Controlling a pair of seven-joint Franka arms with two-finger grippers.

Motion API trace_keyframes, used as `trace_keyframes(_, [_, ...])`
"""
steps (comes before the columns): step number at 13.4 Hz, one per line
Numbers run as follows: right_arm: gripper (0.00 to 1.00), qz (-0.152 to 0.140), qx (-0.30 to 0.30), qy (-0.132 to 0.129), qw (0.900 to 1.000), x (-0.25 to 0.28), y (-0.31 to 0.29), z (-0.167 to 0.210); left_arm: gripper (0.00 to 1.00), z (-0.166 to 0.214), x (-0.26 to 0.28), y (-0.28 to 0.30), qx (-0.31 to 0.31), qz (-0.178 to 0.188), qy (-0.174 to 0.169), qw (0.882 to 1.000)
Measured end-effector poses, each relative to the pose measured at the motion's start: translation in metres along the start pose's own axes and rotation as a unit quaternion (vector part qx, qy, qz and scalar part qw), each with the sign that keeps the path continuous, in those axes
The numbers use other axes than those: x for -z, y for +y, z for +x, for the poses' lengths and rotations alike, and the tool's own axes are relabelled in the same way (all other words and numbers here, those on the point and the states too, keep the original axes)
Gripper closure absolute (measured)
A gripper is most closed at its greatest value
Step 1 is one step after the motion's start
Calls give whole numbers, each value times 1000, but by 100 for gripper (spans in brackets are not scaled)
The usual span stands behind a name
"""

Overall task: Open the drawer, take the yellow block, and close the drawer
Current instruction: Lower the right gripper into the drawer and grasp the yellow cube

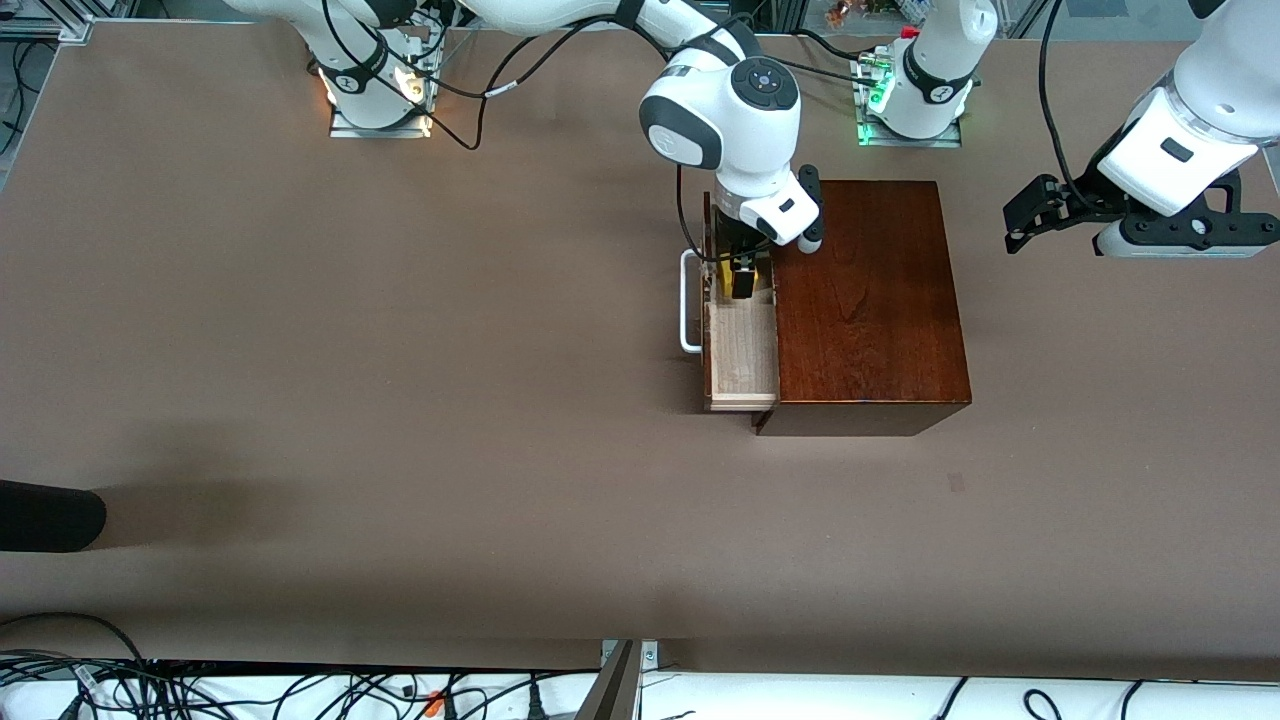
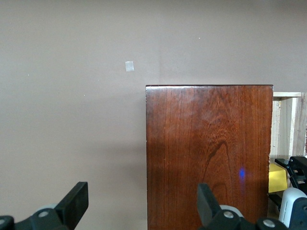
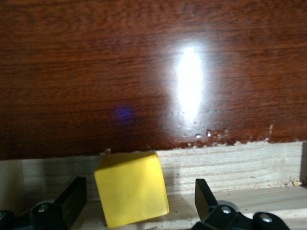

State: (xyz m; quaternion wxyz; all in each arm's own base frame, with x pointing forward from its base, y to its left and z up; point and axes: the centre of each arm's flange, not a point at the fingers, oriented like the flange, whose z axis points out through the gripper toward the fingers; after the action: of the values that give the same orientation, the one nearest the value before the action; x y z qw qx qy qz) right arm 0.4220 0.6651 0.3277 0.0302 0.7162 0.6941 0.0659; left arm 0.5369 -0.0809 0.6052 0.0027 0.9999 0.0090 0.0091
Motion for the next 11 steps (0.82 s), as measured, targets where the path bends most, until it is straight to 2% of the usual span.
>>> trace_keyframes(4, [4,2,6,-4,1000,-11,-2,0,0,0,0,0,0,0,0,1000])
trace_keyframes(7, [44,0,7,-5,1000,-12,-2,0,0,0,0,0,0,0,0,1000])
trace_keyframes(11, [44,3,6,-14,1000,-11,-2,-1,0,0,0,0,0,0,0,1000])
